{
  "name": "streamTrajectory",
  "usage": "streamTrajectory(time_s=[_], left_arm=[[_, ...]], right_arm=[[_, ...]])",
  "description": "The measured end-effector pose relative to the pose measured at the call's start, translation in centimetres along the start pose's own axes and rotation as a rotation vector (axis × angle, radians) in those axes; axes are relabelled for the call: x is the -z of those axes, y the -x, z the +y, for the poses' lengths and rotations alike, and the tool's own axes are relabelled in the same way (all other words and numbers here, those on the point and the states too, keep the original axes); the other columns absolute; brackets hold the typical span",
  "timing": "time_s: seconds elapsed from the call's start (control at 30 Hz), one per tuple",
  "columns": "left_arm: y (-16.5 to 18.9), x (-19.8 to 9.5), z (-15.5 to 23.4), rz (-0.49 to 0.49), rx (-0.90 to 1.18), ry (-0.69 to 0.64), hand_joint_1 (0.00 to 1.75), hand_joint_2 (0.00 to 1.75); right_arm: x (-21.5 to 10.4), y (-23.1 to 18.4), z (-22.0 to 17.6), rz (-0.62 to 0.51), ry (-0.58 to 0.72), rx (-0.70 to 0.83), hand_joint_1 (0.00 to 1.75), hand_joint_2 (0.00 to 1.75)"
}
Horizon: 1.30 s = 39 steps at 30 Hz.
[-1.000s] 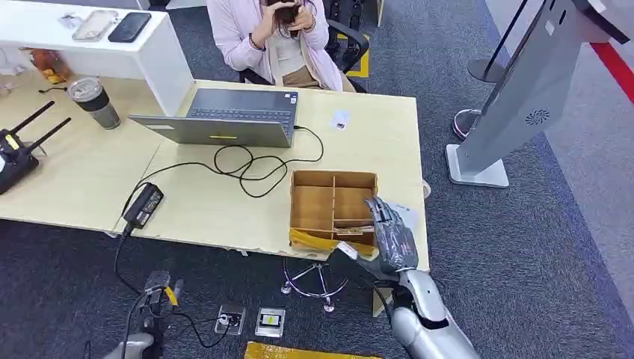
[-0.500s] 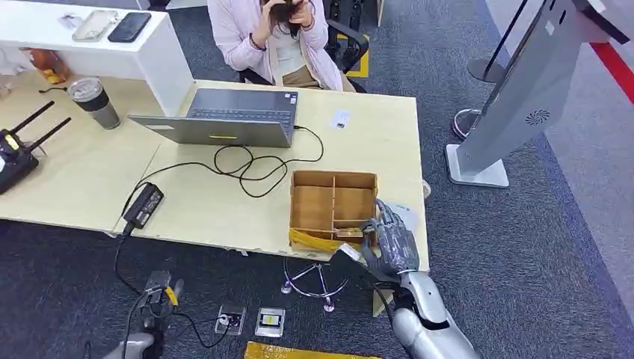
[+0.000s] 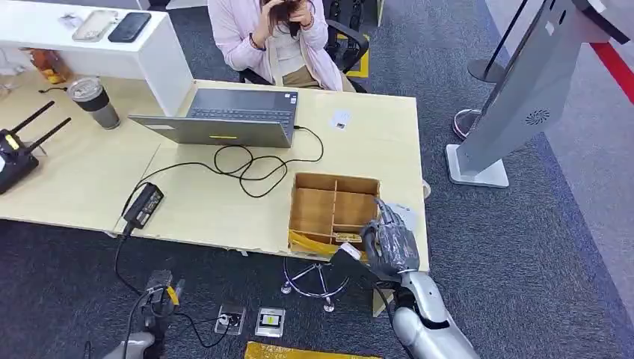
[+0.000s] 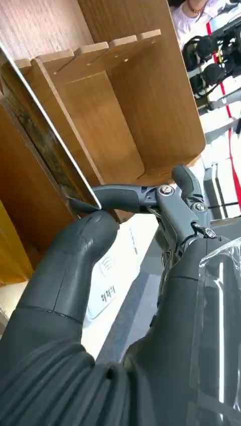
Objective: Pass the card to the sensor for recognition and then transmit it.
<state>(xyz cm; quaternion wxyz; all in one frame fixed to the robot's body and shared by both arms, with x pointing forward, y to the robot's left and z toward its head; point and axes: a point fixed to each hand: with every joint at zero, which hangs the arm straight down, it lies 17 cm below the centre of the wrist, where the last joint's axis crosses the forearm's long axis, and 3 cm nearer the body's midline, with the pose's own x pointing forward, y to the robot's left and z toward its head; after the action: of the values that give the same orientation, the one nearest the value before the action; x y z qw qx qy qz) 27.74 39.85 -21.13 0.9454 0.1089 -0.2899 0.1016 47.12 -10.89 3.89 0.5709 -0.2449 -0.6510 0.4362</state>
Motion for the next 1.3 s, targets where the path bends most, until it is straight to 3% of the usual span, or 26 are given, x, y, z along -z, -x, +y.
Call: streamTrajectory(time_s=[0.13,0.17,1.3], left_arm=[[0.0,0.0,0.0,0.0,0.001,0.0,0.0,0.0],[0.0,0.0,-0.02,0.0,0.001,0.001,0.0,0.0],[-0.04,0.01,0.07,0.001,-0.005,0.001,0.0,0.0]], right_arm=[[0.02,-0.07,-0.03,-0.004,0.001,0.005,1.75,1.75],[0.05,-0.11,-0.13,-0.004,0.005,0.005,0.0,1.75],[0.41,-0.5,-0.41,0.006,-0.01,0.011,0.0,1.75]])
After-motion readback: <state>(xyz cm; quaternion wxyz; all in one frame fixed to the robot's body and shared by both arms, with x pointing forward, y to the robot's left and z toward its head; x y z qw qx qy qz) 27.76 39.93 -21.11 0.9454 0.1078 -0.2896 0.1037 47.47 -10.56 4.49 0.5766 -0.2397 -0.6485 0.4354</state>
